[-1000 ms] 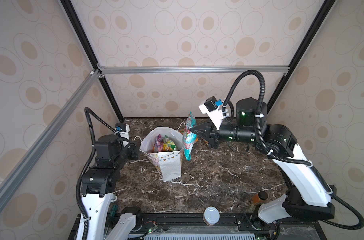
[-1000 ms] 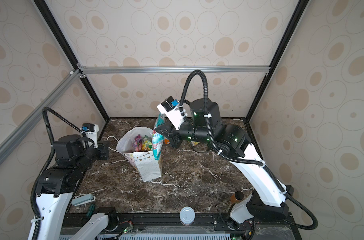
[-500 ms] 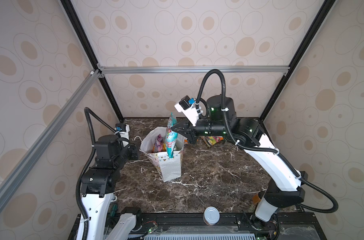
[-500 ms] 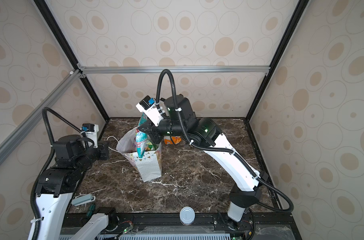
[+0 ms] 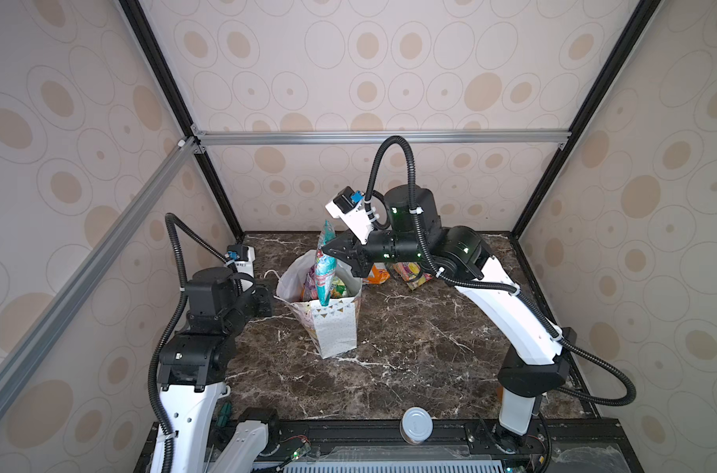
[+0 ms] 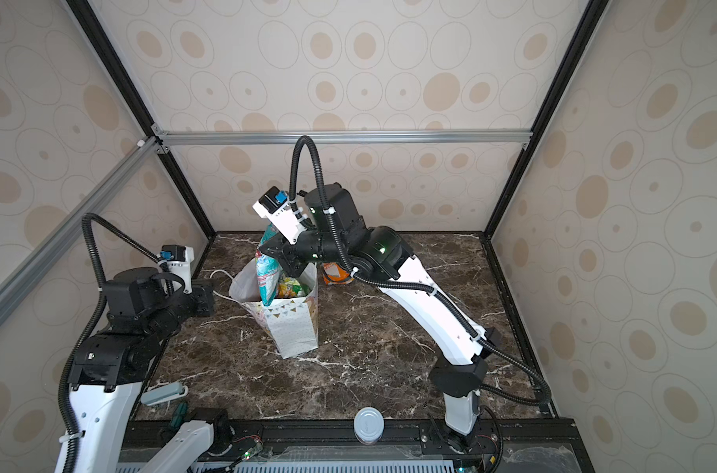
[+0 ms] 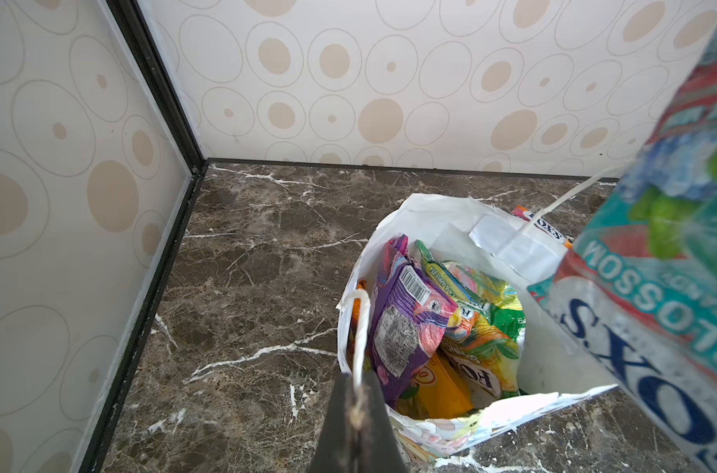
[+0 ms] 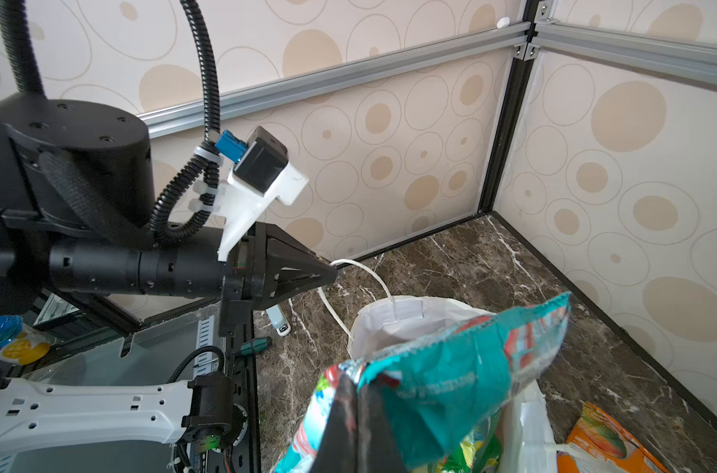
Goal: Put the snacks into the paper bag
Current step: 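Carry the teal packet with the right gripper over the paper bag, then lower the teal packet into the bag and open the right gripper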
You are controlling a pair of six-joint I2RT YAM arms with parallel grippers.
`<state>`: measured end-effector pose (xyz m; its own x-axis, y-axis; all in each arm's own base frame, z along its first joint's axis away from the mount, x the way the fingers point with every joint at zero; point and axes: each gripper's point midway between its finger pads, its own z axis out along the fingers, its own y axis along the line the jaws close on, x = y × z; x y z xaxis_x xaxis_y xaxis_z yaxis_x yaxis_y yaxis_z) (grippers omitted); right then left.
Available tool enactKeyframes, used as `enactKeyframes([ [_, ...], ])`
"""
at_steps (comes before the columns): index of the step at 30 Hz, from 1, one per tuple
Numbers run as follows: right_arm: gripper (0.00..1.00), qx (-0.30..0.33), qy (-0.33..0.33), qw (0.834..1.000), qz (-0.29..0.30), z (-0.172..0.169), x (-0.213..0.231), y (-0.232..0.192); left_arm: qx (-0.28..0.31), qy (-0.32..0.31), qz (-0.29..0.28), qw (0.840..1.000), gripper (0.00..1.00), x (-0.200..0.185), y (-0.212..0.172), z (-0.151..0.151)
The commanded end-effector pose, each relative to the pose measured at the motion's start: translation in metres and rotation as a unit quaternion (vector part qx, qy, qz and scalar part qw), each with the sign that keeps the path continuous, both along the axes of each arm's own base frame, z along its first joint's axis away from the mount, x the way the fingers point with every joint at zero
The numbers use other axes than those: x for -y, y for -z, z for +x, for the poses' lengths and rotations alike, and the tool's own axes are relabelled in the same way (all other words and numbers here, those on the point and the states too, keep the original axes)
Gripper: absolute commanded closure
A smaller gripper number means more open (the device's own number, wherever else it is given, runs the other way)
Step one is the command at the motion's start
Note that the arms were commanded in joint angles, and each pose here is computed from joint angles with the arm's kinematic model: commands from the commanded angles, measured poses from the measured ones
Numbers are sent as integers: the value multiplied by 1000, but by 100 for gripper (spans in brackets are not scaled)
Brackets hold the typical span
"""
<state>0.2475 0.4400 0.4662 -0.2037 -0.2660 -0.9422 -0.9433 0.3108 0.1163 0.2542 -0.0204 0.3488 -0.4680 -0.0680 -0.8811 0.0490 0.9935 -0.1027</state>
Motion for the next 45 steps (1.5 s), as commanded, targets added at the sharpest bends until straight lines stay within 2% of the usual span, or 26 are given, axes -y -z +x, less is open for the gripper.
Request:
enactKeyframes([
  [1,100,32,-4,999,23,2,-7,-16,30,-2,8,1000,100,-2,-15,-3],
  [13,100,22,28,999,-14,41,-18,21,31,-5,12,999,100,-4,-15,-5],
  [23,100,37,88,993,-68,65,-10,48,29,-8,16,999,100,-5,-14,-4],
  [32,100,29,69,992,-99,66,-20,78,30,-7,15,999,100,-5,-14,-3],
  [41,100,68,88,981,-158,69,-20,100,30,-9,18,999,100,-6,-14,-4],
  [45,100,99,123,972,-174,78,-14,97,33,-7,18,999,100,-5,-17,-3],
])
